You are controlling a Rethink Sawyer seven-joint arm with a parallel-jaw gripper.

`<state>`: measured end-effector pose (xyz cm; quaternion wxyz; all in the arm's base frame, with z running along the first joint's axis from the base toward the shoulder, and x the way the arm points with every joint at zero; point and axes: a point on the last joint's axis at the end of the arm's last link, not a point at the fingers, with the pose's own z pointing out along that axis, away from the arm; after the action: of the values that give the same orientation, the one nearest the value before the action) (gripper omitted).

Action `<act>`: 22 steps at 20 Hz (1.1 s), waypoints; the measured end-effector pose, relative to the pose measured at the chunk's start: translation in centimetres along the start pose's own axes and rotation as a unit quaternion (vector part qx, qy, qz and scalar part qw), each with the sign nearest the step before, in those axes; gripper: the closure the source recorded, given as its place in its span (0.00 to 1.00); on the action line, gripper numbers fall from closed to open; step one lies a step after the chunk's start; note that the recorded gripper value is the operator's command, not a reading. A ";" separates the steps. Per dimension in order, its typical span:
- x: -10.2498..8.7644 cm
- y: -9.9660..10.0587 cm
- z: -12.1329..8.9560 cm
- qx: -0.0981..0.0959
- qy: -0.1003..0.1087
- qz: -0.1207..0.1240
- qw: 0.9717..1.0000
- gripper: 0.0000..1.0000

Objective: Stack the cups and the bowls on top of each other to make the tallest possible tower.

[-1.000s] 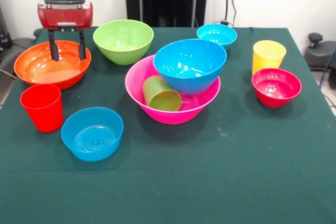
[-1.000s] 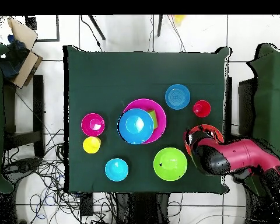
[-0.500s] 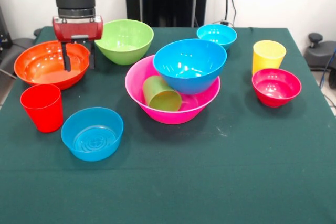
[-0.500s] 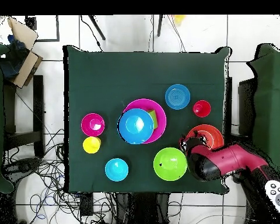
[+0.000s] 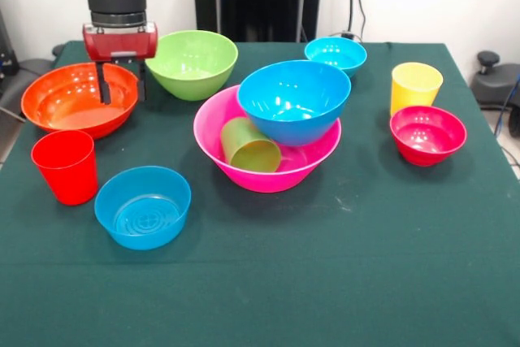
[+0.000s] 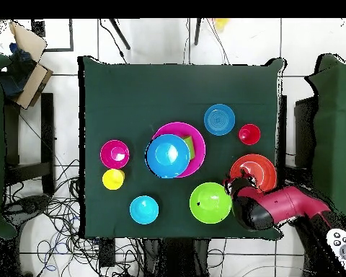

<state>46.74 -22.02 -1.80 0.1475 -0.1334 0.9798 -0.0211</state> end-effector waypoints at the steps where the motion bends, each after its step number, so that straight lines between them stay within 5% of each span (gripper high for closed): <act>1: 0.2 0.2 0.1 -0.002 0.002 0.000 1.000 0.00; 10: 1.6 3.0 2.9 -0.023 0.013 -0.016 1.000 0.00; 22: 1.4 3.3 4.3 -0.020 -0.018 -0.035 0.999 0.00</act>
<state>45.87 -19.19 -6.55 0.1620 -0.1710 0.9718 -0.0043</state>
